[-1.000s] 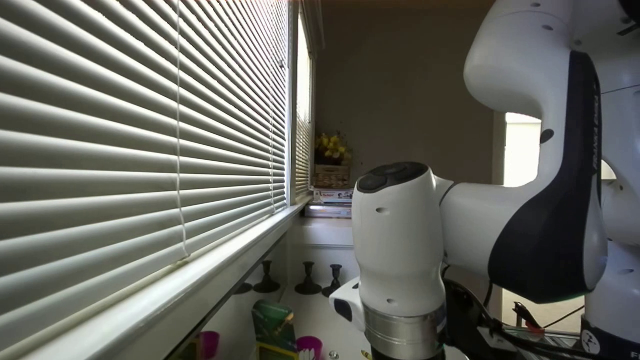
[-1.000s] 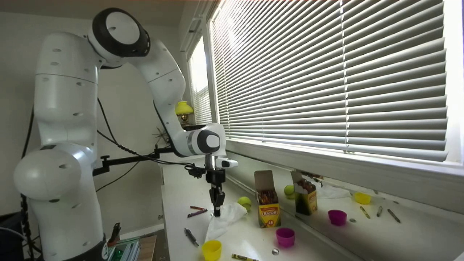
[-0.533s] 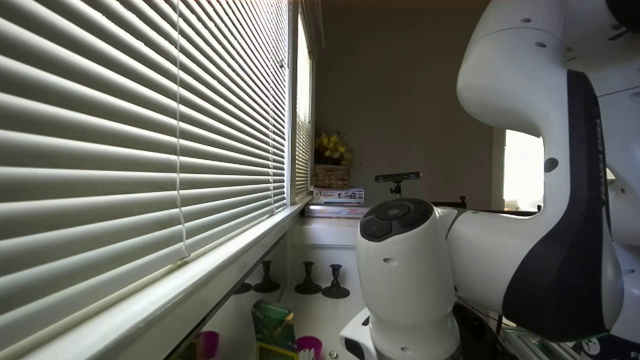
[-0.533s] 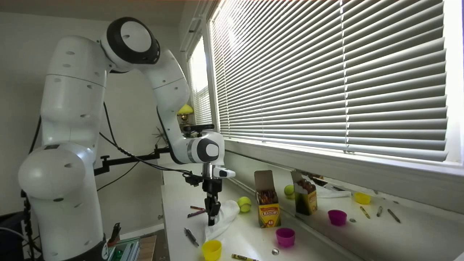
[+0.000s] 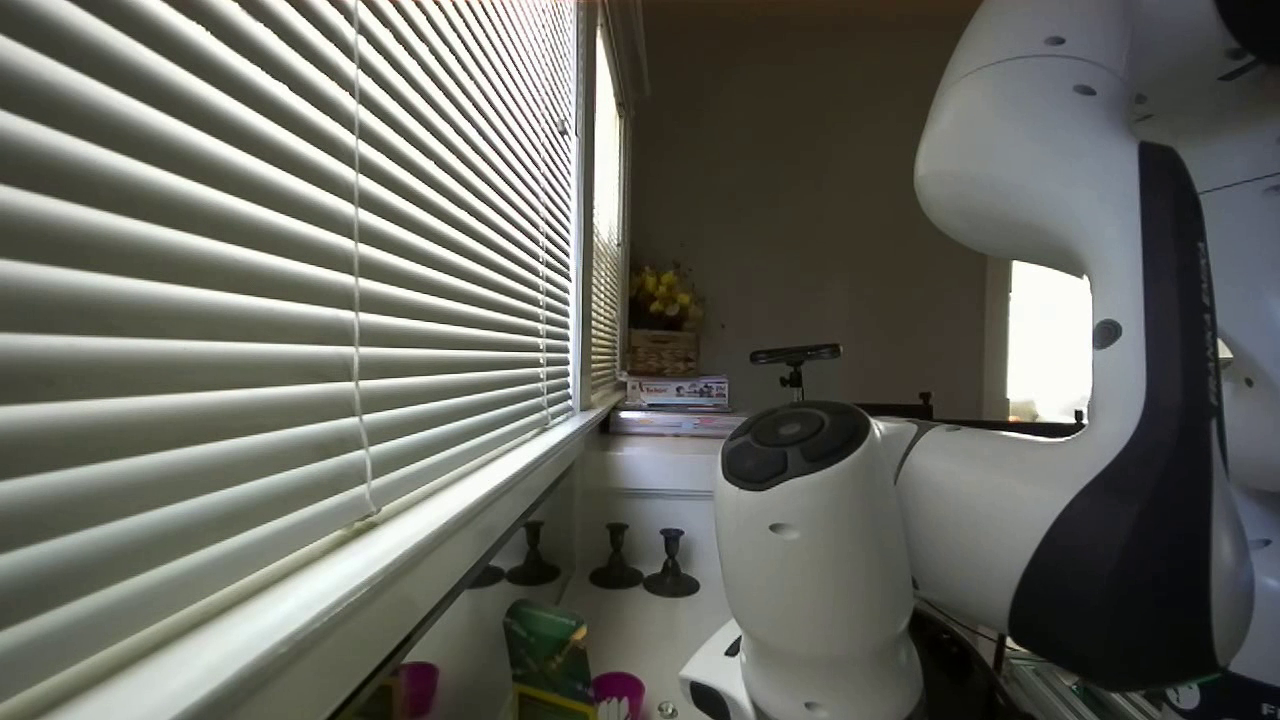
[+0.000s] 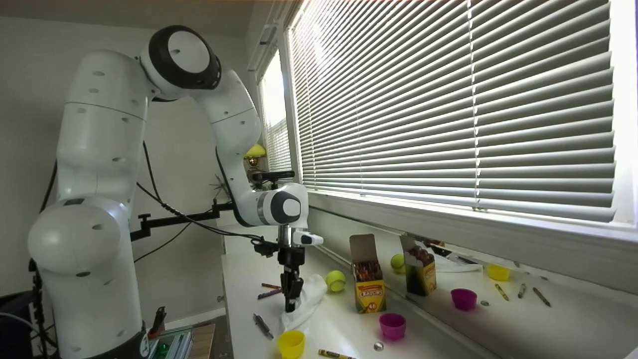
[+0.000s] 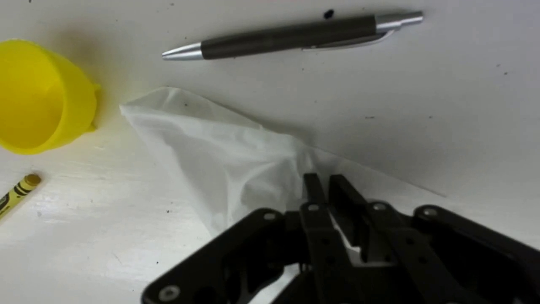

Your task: Fold the white napkin.

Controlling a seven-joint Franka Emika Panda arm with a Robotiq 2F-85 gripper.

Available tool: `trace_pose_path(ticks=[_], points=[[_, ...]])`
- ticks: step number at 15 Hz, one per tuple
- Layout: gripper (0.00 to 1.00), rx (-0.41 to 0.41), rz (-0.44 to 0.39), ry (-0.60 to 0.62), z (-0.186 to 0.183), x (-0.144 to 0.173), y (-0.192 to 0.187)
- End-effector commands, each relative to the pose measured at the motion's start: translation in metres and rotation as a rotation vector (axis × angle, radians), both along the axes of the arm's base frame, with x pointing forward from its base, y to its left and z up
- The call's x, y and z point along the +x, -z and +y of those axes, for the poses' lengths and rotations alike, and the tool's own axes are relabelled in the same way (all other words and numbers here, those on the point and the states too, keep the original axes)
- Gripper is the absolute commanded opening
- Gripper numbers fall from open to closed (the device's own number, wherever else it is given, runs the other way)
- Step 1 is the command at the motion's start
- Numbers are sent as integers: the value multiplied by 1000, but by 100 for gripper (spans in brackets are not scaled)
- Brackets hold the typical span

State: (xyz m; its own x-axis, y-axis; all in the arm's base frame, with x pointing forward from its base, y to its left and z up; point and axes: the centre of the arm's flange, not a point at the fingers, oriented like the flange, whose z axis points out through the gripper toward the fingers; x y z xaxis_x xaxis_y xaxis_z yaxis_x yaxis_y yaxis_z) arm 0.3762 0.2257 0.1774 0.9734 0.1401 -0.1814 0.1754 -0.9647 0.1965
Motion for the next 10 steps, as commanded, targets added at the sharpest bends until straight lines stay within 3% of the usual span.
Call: trace_pose_path(ticks=[1, 8, 10], points=[[45, 24, -7, -27, -1, -6, -13], [96, 83, 2, -10, -18, -6, -67], [100, 101, 12, 7, -23, -4, -78]])
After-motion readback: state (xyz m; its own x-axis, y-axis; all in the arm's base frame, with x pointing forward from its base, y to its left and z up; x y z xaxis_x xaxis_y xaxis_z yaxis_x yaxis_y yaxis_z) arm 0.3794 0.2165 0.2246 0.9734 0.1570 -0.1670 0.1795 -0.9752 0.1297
